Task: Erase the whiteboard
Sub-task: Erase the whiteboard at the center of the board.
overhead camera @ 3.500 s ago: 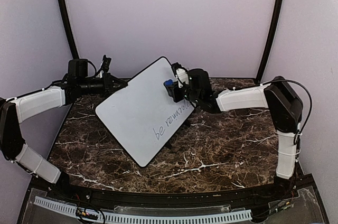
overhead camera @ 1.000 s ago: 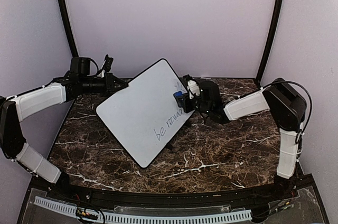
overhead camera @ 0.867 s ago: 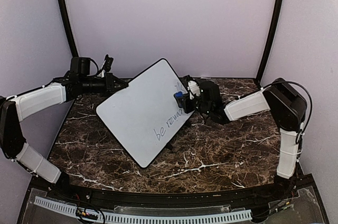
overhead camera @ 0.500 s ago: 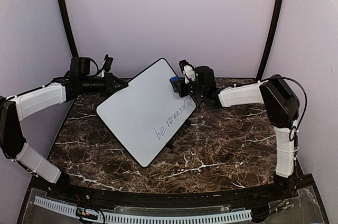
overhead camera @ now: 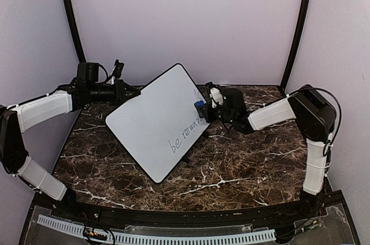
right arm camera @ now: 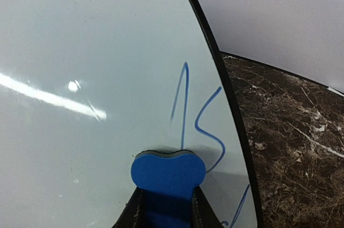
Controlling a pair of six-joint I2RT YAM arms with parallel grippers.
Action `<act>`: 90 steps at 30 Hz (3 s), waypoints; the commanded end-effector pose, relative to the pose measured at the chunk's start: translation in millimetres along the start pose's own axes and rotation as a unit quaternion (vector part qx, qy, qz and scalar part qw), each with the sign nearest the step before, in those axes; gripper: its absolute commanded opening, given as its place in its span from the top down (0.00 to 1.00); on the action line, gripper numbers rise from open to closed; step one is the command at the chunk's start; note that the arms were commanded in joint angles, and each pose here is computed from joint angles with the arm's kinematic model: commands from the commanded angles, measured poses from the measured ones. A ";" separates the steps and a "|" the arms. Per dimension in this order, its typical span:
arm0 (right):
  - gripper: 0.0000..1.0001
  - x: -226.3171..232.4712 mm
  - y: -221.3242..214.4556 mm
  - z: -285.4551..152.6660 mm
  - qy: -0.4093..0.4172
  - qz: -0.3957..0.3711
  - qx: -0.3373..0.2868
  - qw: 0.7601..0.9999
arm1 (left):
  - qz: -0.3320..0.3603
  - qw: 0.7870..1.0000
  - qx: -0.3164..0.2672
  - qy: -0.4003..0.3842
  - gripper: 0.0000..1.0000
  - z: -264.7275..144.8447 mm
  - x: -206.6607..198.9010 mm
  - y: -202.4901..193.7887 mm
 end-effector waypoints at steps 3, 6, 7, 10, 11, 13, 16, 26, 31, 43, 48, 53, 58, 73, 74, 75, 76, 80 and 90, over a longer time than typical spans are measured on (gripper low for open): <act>0.79 7.7 -32.5 -10.5 0.018 0.010 0.056 0.998 | 0.040 0.995 0.040 -0.081 1.00 3.1 -24.8 -9.7; 0.78 6.3 -15.6 0.5 0.013 0.005 0.038 0.999 | 0.040 0.995 0.040 -0.080 1.00 3.4 -24.4 -9.4; 0.78 5.7 -10.0 5.6 0.011 0.002 0.033 0.999 | 0.040 0.995 0.040 -0.080 1.00 3.5 -24.2 -9.7; 0.79 2.0 10.0 22.8 0.005 -0.002 0.017 1.000 | 0.040 0.995 0.040 -0.080 1.00 3.3 -24.3 -9.8; 0.78 0.4 17.3 28.3 0.004 -0.001 0.011 1.000 | 0.040 0.995 0.040 -0.080 1.00 3.3 -24.1 -10.0; 0.79 -3.3 30.1 37.5 0.002 0.001 0.002 1.000 | 0.041 0.995 0.040 -0.080 1.00 3.0 -24.4 -10.1; 0.78 -6.4 41.4 47.2 0.001 0.004 -0.004 1.000 | 0.043 0.995 0.038 -0.080 1.00 2.0 -25.7 -9.3; 0.79 -14.8 -16.5 20.9 0.013 0.044 0.049 0.998 | 0.044 0.995 0.037 -0.083 1.00 0.3 -27.7 -9.5; 0.79 -12.6 -42.3 -0.5 0.025 0.059 0.070 0.995 | 0.044 0.995 0.036 -0.086 1.00 -0.2 -28.6 -9.4; 0.79 -7.4 7.6 33.6 0.059 0.059 0.040 0.996 | 0.046 0.995 0.035 -0.084 1.00 -0.6 -28.7 -9.3; 0.78 -11.1 40.6 62.4 0.052 0.069 0.040 0.995 | 0.047 0.995 0.035 -0.083 1.00 -0.8 -28.8 -9.2; 0.78 -11.7 51.7 68.9 0.048 0.086 0.041 0.994 | 0.047 0.995 0.036 -0.084 1.00 -0.8 -29.0 -9.3; 0.78 -10.8 27.3 58.4 0.046 0.101 0.073 0.991 | 0.046 0.995 0.036 -0.084 1.00 -0.4 -28.3 -9.6; 0.78 -10.1 -35.8 22.3 0.053 0.191 0.131 0.972 | 0.046 0.994 0.036 -0.087 1.00 -0.3 -29.3 -9.6; 0.78 -9.8 -30.6 25.2 0.057 0.191 0.127 0.972 | 0.046 0.995 0.036 -0.086 1.00 -0.5 -29.2 -9.9; 0.78 -9.6 -22.8 28.8 0.061 0.190 0.122 0.972 | 0.046 0.995 0.036 -0.087 1.00 -0.5 -29.3 -10.0; 0.78 -10.4 -16.8 33.6 0.063 0.190 0.119 0.973 | 0.046 0.995 0.036 -0.087 1.00 -0.5 -29.3 -9.8; 0.78 -11.3 20.9 52.4 0.066 0.182 0.097 0.976 | 0.047 0.994 0.035 -0.087 1.00 -0.7 -29.7 -9.6; 0.77 -19.6 56.6 73.4 0.039 0.201 0.091 0.975 | 0.050 0.994 0.036 -0.088 1.00 -1.5 -31.1 -10.0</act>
Point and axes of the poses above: each gripper's point midway between its finger pads, its own z axis out along the fingers, its own x axis along the line the jaws close on, y = z × x, the point moved 9 cm from there along -z, back along the fingers, and after that the axes turned 6 degrees about -z, right-handed, at the moved point
